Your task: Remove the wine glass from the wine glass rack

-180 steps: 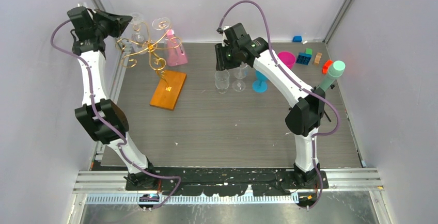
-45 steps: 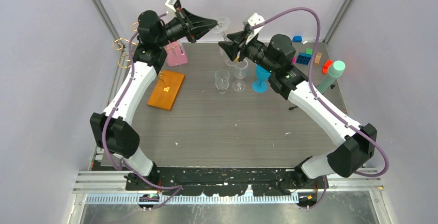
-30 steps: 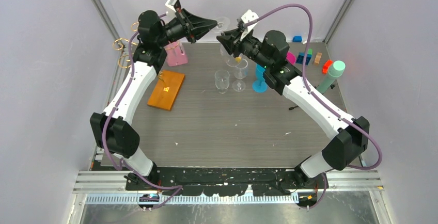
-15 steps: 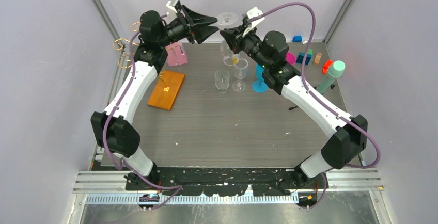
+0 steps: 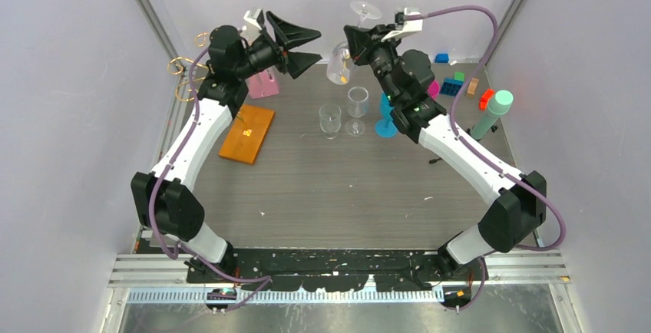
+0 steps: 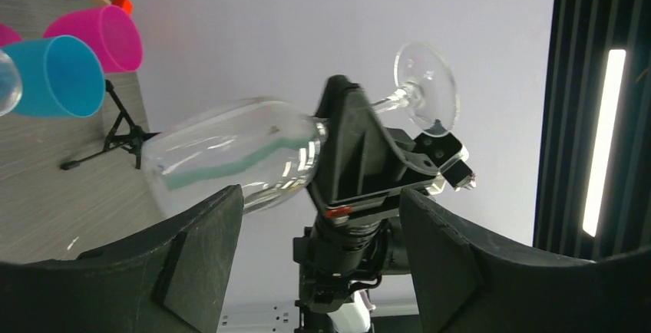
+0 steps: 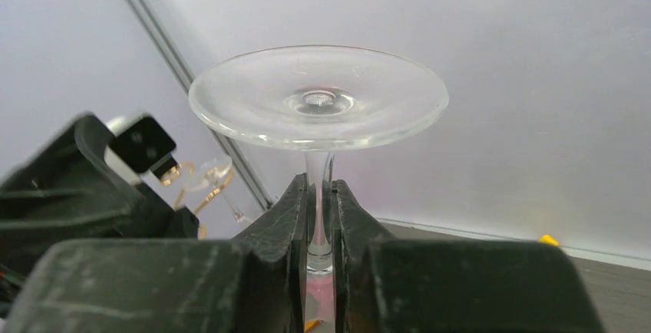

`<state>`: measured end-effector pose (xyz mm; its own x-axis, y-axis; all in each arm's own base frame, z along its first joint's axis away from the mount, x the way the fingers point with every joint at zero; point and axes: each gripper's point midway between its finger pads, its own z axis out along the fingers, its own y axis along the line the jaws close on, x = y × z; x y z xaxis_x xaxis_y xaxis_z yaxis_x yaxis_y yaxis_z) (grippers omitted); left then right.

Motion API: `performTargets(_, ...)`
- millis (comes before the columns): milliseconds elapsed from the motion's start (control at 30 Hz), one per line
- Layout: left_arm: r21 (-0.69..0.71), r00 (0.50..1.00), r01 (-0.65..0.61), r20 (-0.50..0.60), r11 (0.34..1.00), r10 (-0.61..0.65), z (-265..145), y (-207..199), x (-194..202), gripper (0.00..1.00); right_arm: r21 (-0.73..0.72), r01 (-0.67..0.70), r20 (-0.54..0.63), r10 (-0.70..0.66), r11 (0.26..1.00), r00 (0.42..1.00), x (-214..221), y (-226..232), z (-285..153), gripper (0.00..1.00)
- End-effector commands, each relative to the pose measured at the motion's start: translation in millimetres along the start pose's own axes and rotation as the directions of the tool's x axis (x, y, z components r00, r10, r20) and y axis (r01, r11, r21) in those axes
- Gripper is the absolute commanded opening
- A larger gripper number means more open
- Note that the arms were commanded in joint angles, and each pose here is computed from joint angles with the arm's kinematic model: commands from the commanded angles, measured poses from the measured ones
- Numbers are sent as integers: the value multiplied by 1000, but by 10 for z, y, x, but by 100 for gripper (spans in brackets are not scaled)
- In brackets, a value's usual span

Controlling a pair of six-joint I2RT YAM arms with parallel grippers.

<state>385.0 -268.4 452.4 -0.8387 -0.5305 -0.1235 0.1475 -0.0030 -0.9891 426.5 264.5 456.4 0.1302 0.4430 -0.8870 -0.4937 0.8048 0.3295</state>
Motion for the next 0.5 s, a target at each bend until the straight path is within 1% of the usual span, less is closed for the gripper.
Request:
performTargets(0,11,997,-66,49,998,65,-115,-116,56,77,-34,-230,287,230,973,930,-980,141,-173,0)
performTargets(67,12,996,-67,53,998,66,-136,-126,68,77,-40,-298,314,296,954,902,-1064,134,-206,0)
performTargets(133,15,996,-69,53,997,68,-153,-144,83,77,-46,-383,352,374,923,858,-1170,107,-249,0)
performTargets(233,17,997,-58,53,998,57,-178,-154,105,77,-53,-452,386,436,890,813,-1265,74,-288,0)
performTargets(300,54,999,-35,43,998,33,-180,-230,131,77,-62,-500,394,481,864,783,-1282,64,-292,0)
performTargets(333,68,999,-28,33,997,25,-178,-250,148,77,-65,-509,393,491,858,777,-1278,63,-290,0)
performTargets(467,132,1000,23,-21,991,-20,-154,-407,240,68,-68,-556,382,537,828,752,-1181,45,-232,0)
